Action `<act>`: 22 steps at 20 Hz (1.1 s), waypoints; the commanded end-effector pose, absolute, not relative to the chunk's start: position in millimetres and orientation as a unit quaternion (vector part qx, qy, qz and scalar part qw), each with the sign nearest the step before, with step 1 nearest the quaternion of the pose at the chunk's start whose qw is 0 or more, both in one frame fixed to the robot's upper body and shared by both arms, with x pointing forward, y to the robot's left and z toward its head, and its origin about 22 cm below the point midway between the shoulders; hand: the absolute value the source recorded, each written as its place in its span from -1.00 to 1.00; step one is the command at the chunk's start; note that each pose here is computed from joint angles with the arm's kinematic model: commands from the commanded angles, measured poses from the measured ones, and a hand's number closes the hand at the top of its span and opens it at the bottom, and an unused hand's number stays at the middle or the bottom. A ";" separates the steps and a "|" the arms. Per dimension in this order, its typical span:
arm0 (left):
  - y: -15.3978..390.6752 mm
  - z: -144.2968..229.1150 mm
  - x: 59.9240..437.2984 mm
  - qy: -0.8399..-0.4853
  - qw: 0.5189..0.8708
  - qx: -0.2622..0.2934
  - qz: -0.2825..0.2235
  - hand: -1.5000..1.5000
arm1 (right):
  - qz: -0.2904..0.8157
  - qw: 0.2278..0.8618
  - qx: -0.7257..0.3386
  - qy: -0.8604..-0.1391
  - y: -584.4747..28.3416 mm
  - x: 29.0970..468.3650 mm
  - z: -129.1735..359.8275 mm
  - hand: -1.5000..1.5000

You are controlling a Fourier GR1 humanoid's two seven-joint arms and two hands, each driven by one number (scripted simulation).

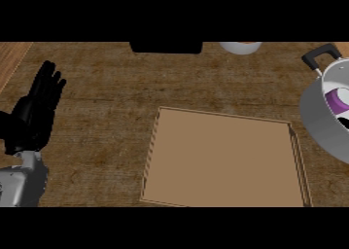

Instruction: Pick the can from the tray and place it in the pot

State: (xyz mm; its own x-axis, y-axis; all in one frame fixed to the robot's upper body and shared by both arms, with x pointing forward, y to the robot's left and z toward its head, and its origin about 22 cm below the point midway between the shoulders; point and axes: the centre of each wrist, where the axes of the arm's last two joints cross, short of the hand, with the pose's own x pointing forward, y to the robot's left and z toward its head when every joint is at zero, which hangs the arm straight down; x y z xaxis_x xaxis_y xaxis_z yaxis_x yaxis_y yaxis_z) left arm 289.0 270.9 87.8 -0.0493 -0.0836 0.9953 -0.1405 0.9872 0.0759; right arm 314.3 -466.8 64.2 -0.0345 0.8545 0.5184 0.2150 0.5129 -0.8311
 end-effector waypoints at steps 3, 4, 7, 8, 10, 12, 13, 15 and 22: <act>264.4 83.2 299.4 -0.729 0.680 0.075 0.019 0.00 | 0.281 0.610 -0.290 -0.682 -457.3 326.7 30.7 -1.00; 268.6 88.9 290.2 -0.721 0.688 0.078 0.019 0.00 | 0.261 0.622 -0.265 -0.689 -457.3 334.1 43.1 -1.00; 268.9 81.2 292.4 -0.720 0.689 0.083 0.020 0.00 | 0.200 0.606 -0.207 -0.742 -454.2 338.2 40.9 -1.00; 276.1 85.8 291.7 -0.724 0.685 0.083 0.018 0.00 | 0.172 0.603 -0.199 -0.753 -464.1 332.5 39.8 -1.00; 275.7 86.8 292.6 -0.724 0.685 0.076 0.022 0.00 | 0.125 0.600 -0.175 -0.770 -474.0 334.5 52.4 -1.00; 274.8 79.7 292.5 -0.725 0.685 0.071 0.028 0.00 | 0.094 0.601 -0.171 -0.775 -484.1 334.3 60.9 -1.00; 271.1 79.5 291.1 -0.725 0.683 0.086 0.021 0.00 | 0.093 0.599 -0.167 -0.778 -501.6 319.9 61.8 -1.00; 273.8 91.4 291.1 -0.722 0.687 0.078 0.026 0.00 | 0.060 0.611 -0.142 -0.776 -515.5 309.8 64.2 -1.00; 274.4 73.7 286.9 -0.731 0.677 0.077 0.026 0.00 | 0.048 0.614 -0.136 -0.776 -571.0 264.4 97.5 -1.00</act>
